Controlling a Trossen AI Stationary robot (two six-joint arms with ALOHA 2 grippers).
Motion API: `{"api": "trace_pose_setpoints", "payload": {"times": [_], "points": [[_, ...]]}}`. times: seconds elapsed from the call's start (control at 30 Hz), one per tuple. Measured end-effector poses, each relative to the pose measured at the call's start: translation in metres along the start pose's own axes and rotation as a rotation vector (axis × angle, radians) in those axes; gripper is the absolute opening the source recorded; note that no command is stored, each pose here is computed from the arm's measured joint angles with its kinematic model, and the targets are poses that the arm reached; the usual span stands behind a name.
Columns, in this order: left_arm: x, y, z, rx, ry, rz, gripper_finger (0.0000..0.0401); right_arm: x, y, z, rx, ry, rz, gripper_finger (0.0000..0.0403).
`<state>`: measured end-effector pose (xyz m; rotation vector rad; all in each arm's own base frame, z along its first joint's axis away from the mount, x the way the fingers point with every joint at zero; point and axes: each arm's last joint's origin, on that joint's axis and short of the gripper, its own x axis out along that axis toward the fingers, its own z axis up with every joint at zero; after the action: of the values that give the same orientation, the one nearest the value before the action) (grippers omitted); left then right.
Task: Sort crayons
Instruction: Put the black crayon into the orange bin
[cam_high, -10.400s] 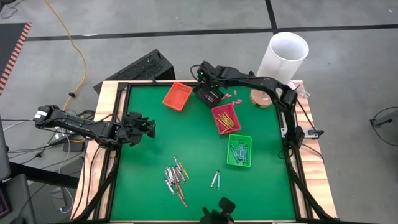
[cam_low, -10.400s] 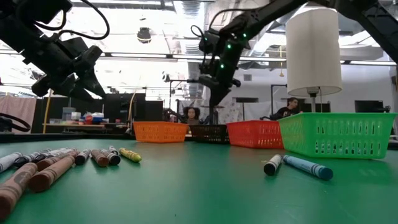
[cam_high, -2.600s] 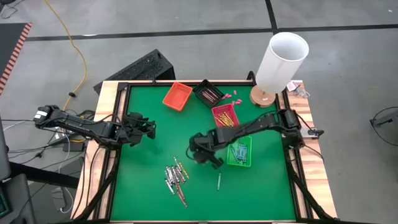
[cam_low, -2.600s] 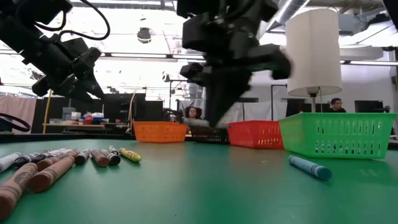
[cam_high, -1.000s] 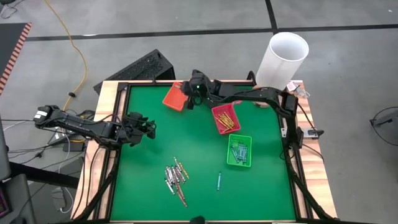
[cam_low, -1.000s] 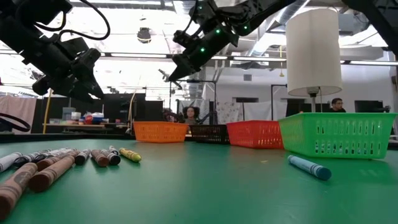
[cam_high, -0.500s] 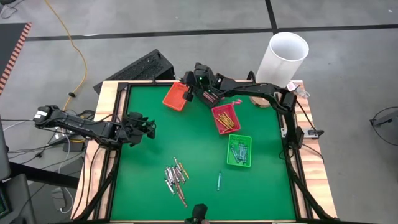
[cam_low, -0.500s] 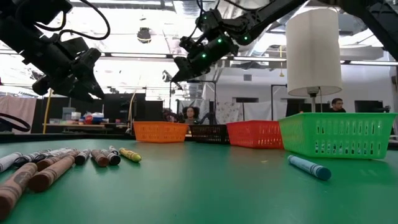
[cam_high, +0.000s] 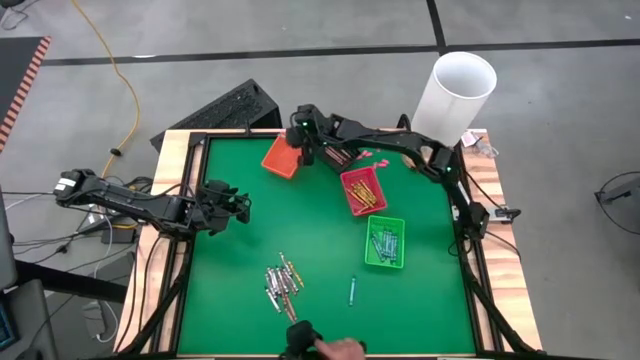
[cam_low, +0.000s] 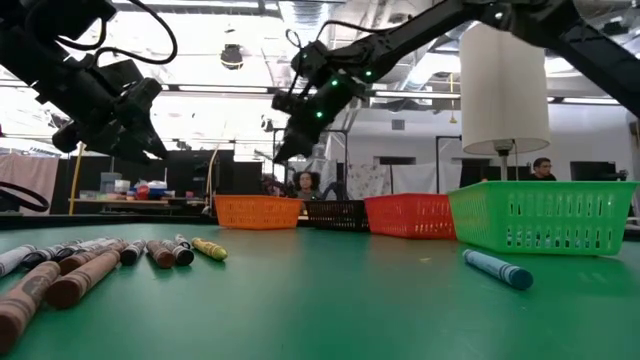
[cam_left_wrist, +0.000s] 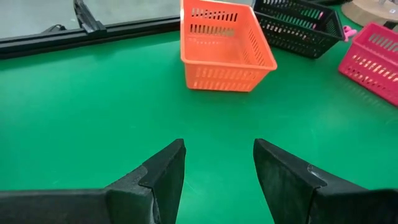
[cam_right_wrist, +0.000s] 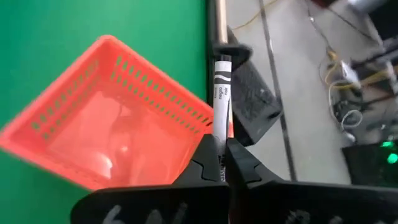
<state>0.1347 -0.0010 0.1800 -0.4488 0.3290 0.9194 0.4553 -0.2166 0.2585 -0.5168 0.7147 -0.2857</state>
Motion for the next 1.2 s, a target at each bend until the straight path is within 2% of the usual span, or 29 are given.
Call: {"api": "trace_pose_setpoints", "payload": {"times": [0.17, 0.37, 0.5, 0.73, 1.2], "points": [[0.000, 0.000, 0.000, 0.011, -0.010, 0.009, 0.0180, 0.015, 0.003, -0.001, -0.151, 0.042, 0.038, 0.0001], [0.000, 0.001, 0.000, 0.017, -0.013, 0.016, 0.0180, 0.031, 0.016, -0.013, -0.386, 0.103, 0.119, 0.0001], [0.000, 0.002, 0.000, 0.032, -0.016, 0.031, 0.0180, 0.034, 0.024, -0.014, -0.479, 0.107, 0.147, 0.0001], [0.000, 0.003, 0.000, 0.031, -0.042, 0.051, 0.0180, 0.034, 0.030, -0.014, -0.567, 0.084, 0.211, 0.0001], [0.000, 0.003, 0.001, 0.029, -0.048, 0.056, 0.0180, 0.035, 0.024, -0.020, -0.555, 0.072, 0.241, 0.0000]]}}
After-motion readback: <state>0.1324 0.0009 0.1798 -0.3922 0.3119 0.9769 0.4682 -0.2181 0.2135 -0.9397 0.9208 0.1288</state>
